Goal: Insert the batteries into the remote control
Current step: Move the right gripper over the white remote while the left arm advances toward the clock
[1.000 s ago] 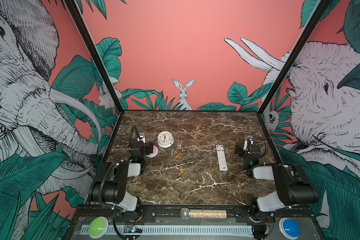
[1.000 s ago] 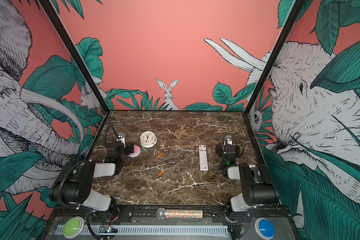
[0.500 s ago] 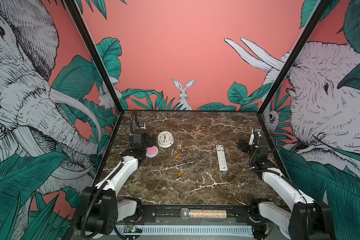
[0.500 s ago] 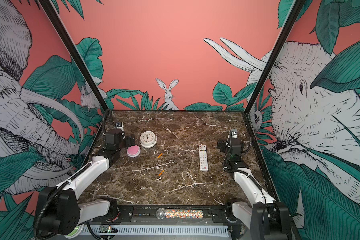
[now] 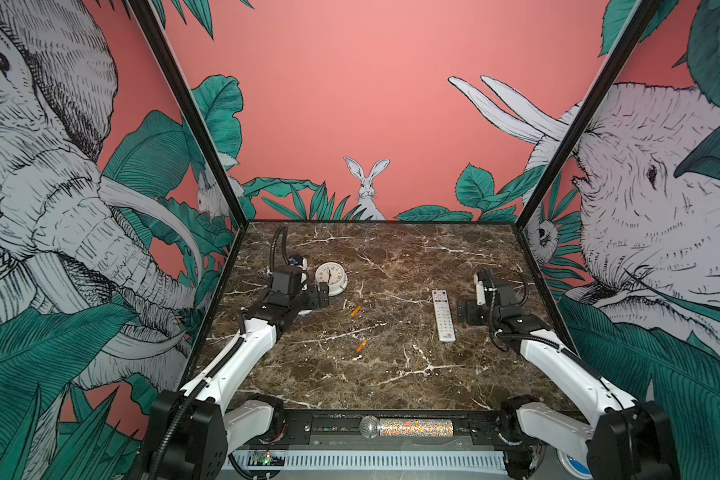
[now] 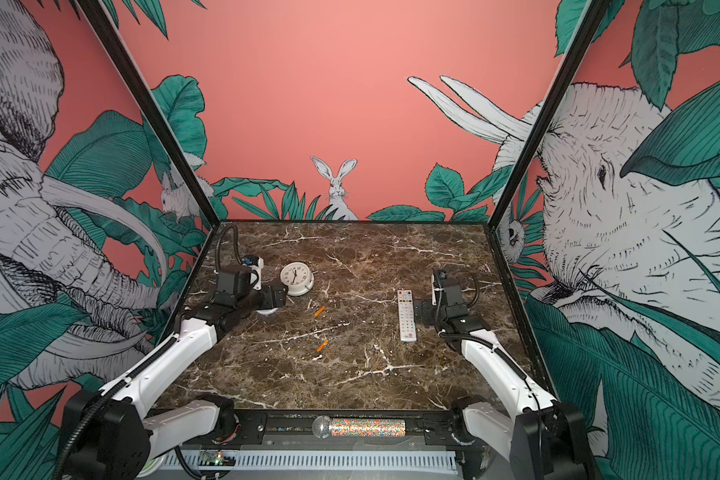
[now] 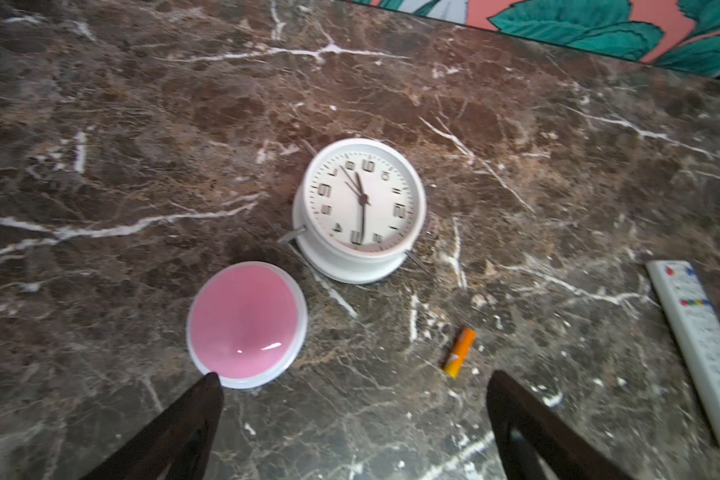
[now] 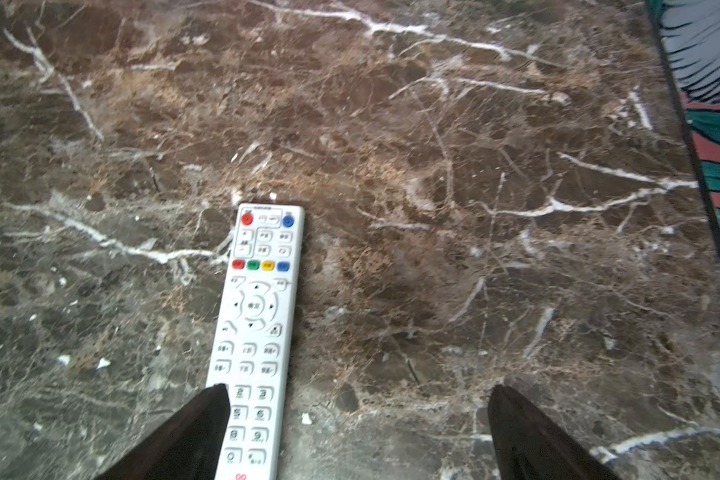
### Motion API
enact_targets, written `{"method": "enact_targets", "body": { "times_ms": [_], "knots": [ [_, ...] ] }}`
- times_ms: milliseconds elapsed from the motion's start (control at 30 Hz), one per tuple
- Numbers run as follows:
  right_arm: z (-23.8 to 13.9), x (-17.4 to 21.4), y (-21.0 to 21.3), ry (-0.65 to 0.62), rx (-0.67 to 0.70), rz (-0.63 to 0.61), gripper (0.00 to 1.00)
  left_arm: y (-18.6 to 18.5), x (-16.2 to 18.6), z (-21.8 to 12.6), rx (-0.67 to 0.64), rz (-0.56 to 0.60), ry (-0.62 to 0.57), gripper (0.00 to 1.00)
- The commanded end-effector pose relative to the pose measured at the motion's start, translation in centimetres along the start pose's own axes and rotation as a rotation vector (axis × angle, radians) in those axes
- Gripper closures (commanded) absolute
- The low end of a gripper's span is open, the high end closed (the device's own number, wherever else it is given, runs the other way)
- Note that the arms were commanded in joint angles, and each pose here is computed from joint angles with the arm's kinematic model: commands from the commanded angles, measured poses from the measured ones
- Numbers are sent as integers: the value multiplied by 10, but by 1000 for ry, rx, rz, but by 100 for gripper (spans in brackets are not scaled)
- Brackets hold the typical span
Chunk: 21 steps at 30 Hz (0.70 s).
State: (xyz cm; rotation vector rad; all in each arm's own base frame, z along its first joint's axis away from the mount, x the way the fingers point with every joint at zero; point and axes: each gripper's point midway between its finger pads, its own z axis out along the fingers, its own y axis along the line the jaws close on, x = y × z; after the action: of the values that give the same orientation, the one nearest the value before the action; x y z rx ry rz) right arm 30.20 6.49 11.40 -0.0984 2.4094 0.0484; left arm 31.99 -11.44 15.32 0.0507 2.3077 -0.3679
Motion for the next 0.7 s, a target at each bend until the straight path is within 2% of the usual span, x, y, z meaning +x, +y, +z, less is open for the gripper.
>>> {"method": "enact_targets", "body": {
  "times_ms": [0, 200, 400, 667],
  "knots": [
    [0, 2, 18, 56, -36, -24, 1, -20, 28, -4, 60, 3, 67, 1],
    [14, 11, 41, 123, -65, -66, 1, -59, 33, -12, 152, 89, 36, 1],
    [21, 20, 54, 178, -76, -102, 1, -88, 36, -18, 249, 126, 18, 1],
    [33, 28, 61, 230, -72, -127, 1, -96, 46, -20, 275, 142, 7, 1]
  ]
}}
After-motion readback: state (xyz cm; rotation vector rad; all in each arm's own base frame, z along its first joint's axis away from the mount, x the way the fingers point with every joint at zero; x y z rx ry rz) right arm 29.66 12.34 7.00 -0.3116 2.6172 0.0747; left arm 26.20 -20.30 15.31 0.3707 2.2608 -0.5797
